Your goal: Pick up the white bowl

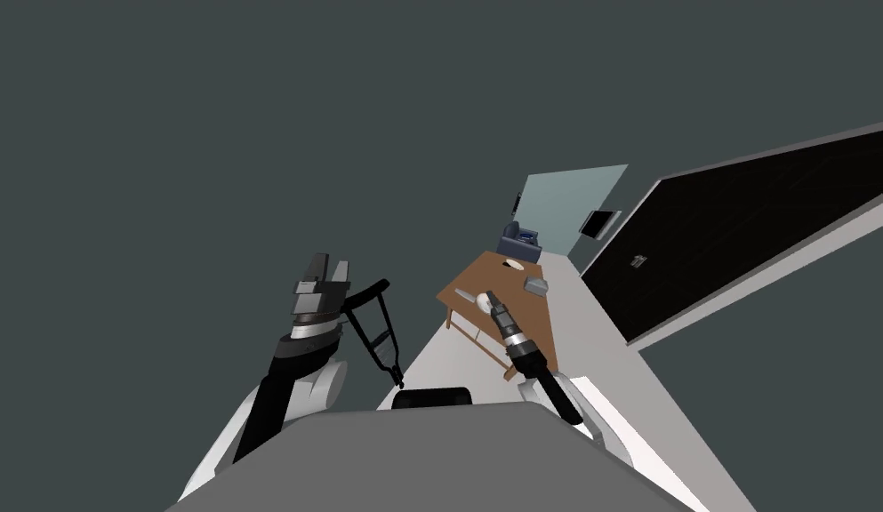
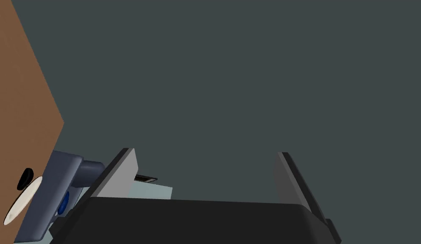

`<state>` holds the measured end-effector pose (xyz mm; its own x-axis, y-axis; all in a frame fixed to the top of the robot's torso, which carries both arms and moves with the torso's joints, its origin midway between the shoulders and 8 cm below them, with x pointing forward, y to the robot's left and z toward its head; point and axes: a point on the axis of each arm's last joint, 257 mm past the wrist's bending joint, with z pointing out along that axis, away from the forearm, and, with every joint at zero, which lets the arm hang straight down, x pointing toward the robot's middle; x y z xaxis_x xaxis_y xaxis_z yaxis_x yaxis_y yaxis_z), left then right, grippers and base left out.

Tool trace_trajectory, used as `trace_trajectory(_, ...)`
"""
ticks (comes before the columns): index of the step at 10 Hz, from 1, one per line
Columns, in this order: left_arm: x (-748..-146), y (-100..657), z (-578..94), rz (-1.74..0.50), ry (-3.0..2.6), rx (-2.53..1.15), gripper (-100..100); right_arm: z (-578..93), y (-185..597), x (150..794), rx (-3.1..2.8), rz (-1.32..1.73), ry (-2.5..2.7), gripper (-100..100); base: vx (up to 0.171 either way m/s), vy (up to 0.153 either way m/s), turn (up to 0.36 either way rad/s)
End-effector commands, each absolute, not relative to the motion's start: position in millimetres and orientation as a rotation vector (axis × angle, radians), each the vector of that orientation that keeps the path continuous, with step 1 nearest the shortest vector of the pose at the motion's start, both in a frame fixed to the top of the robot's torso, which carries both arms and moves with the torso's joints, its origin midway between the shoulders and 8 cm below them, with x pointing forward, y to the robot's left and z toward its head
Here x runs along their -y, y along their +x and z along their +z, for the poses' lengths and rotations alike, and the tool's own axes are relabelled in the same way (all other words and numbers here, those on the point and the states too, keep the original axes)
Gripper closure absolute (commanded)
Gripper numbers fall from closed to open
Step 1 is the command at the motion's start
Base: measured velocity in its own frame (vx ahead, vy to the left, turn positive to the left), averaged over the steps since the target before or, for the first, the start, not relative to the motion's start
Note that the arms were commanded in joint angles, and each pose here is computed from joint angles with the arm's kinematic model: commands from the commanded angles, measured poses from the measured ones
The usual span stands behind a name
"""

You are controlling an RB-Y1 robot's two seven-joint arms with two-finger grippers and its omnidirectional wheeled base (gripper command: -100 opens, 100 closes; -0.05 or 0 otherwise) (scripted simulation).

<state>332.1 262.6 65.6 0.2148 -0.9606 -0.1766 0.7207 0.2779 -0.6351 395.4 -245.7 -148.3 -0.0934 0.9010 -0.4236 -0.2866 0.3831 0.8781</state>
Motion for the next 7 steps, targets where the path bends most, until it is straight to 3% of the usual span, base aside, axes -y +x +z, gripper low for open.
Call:
trace_trajectory(1,-263,332,66,-1.227,-0.470,-0.610,0,-190,396,249,-1.422,1.031,0.625,-100,-0.050,0.053,0.253)
trace_trajectory(7,-263,332,66,-1.226,-0.470,-0.610,0,-278,382,266,-1.702,0.829,0.564,-100,-0.031,0.037,0.141)
